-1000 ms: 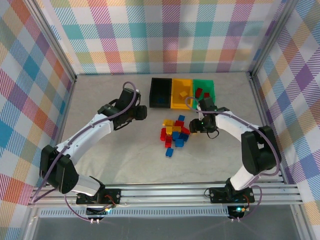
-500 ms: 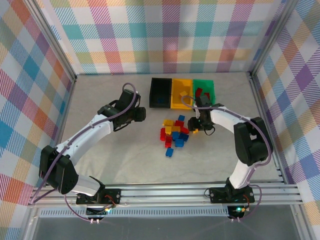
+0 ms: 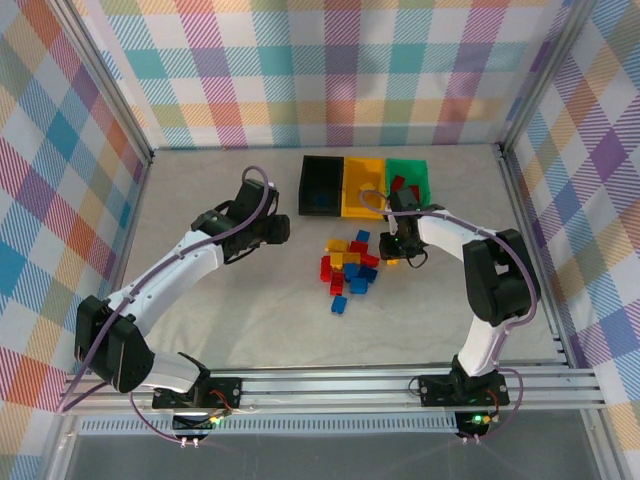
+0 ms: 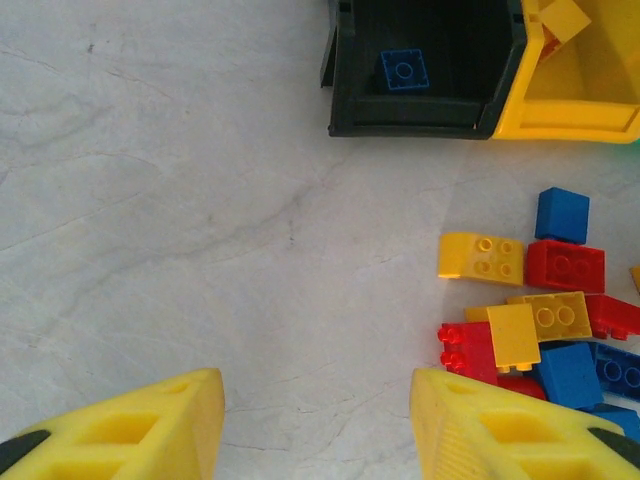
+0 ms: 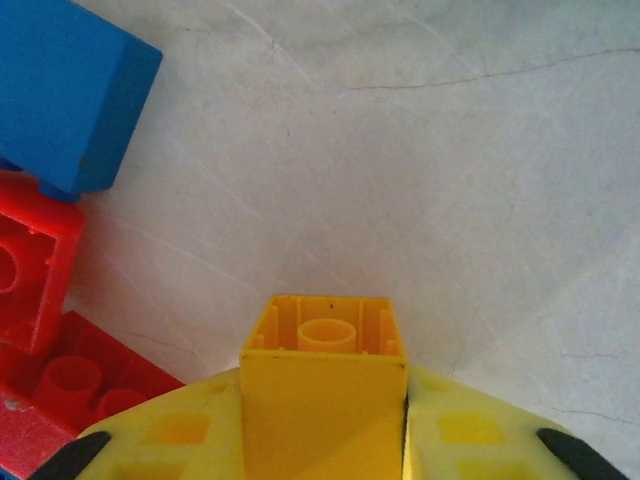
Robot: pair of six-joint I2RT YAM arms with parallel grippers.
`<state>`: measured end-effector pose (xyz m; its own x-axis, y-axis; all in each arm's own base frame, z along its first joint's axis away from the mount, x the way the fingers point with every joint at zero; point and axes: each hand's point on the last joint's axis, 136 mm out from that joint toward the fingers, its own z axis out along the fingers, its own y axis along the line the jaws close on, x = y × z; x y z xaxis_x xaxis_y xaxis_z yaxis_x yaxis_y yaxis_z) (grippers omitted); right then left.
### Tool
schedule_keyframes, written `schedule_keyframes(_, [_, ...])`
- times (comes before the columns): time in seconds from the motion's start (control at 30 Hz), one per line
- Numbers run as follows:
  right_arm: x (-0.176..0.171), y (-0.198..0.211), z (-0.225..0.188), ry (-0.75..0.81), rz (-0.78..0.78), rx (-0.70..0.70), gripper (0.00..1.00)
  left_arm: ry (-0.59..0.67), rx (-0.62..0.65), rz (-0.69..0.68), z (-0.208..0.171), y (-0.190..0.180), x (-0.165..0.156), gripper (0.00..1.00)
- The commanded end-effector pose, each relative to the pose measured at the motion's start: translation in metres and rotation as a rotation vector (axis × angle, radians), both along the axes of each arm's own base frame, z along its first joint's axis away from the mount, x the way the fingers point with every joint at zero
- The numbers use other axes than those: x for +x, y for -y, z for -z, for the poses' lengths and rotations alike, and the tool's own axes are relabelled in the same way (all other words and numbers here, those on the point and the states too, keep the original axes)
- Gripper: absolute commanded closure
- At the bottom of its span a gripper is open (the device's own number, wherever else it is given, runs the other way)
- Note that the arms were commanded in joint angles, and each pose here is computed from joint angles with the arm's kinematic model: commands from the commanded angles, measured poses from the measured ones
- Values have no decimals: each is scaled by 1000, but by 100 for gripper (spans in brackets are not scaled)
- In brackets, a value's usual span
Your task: Sort the legos into containers by color
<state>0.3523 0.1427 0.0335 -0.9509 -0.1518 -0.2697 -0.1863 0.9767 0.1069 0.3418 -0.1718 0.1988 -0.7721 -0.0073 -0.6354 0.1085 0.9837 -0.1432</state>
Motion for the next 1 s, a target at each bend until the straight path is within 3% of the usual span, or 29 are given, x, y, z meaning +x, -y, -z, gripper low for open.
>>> schedule_keyframes(0.0, [5,-4,-25,52,-20,13,69,10,-11,-4,-9,-4,-9,48])
schedule_keyframes(0.4, [69,-25,-102,242,-35,58,69,-8,-31,-16,12,-2,-11,49])
schedule_keyframes(0.97, [188,-60,-101,335,-26,45,66,-24,2,-8,17,-2,-16,49])
